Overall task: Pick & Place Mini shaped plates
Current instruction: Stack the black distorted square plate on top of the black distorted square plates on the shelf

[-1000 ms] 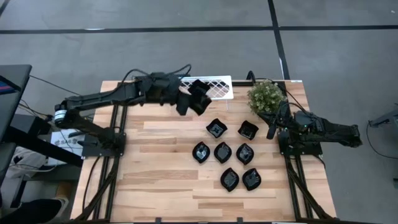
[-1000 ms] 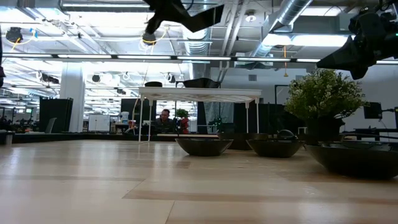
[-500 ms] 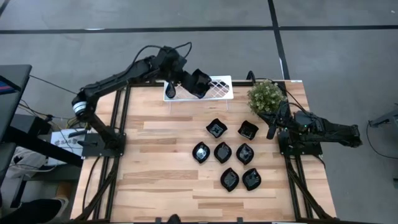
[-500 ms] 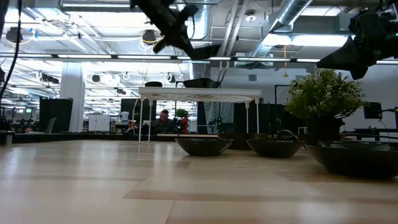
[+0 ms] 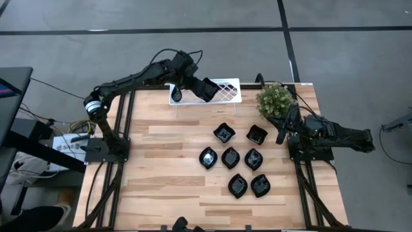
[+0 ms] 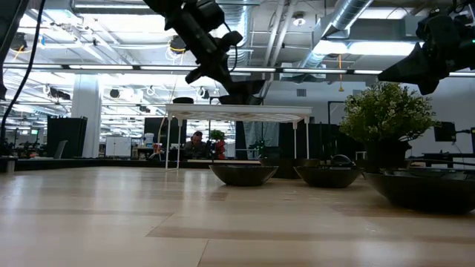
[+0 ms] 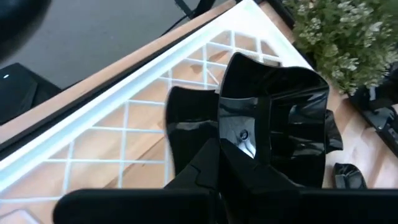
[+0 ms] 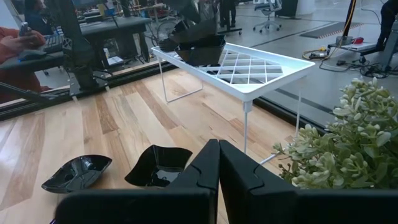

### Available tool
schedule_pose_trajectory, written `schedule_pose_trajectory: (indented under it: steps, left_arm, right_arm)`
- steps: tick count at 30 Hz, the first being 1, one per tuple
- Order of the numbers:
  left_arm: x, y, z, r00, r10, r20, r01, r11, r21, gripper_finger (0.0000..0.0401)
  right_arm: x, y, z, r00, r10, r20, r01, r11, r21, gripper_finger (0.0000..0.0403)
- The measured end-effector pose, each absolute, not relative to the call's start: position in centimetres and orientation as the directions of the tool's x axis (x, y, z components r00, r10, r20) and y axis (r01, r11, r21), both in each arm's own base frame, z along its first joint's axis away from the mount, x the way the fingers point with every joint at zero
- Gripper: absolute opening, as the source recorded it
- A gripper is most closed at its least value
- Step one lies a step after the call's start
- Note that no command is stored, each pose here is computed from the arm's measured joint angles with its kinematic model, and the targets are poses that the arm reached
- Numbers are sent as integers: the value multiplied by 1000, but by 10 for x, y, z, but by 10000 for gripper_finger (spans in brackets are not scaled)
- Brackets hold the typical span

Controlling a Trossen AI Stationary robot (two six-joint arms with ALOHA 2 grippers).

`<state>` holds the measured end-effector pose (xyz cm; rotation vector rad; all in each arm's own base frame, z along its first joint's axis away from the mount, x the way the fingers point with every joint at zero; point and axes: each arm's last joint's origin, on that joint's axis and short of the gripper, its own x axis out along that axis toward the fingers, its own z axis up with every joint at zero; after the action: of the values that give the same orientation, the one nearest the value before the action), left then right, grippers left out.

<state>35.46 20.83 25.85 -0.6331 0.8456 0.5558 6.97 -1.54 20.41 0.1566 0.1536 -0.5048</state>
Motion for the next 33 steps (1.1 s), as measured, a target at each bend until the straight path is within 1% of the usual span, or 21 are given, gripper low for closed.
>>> schedule_pose_trajectory:
  steps: [9,33]
  left_arm:
    - [348,215,257,521,197,-830,-701,654,-285,5]
    - [352,209,257,530,183,-828,-686,666,-292,7]
  right_arm:
    - [70,-15,204,864,-468,-184,491,864,111,1]
    - [70,-15,204,864,-468,-184,491,864,111,1]
